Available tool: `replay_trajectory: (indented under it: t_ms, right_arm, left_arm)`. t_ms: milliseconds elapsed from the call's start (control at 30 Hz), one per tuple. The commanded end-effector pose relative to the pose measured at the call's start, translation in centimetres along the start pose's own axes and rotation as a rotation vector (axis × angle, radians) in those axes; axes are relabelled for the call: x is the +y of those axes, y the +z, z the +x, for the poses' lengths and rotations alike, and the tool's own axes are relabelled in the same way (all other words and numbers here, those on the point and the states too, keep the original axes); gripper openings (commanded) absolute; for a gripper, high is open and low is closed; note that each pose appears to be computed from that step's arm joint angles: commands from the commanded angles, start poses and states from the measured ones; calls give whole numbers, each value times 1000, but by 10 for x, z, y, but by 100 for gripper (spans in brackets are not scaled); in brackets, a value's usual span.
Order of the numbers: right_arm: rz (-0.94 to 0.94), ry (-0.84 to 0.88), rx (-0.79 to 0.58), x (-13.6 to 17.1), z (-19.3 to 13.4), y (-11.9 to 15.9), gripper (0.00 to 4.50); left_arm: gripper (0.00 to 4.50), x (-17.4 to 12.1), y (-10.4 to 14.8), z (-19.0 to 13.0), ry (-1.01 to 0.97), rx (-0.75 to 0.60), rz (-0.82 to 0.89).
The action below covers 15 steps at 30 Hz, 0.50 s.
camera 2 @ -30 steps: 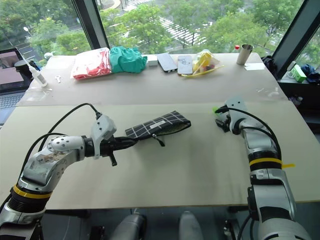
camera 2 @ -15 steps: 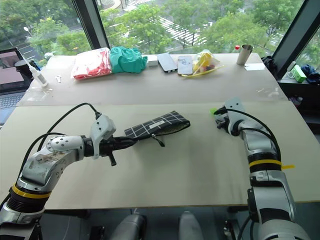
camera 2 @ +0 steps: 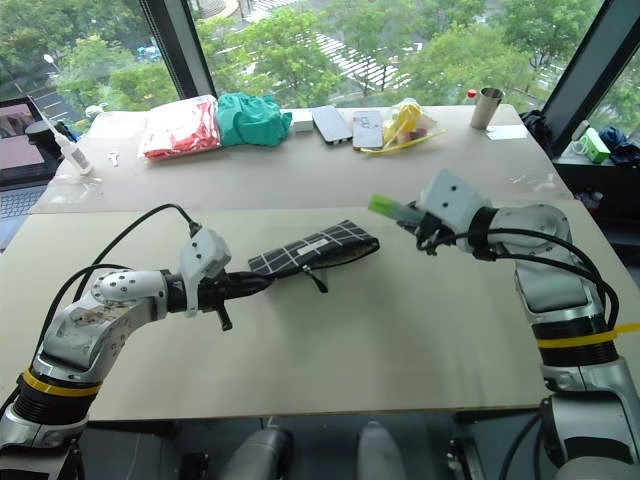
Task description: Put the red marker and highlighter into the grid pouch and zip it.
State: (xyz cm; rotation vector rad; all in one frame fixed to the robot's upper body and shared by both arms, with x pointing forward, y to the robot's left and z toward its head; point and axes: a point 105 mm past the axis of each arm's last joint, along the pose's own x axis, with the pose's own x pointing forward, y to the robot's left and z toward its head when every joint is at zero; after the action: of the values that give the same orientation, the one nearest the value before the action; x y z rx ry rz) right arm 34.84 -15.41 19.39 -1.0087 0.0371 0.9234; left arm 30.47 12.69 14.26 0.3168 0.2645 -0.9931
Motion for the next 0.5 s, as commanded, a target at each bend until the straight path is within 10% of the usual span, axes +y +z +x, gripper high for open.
replay_trajectory:
  t_ms: [33,500]
  right_arm:
    - [-154,-14,-32,-4,2,26,104]
    - [-206,28,36,1,-12,9,104]
  left_arm:
    - [0,0,13,-3,2,-34,40]
    - [0,-1,12,-4,3,-33,39]
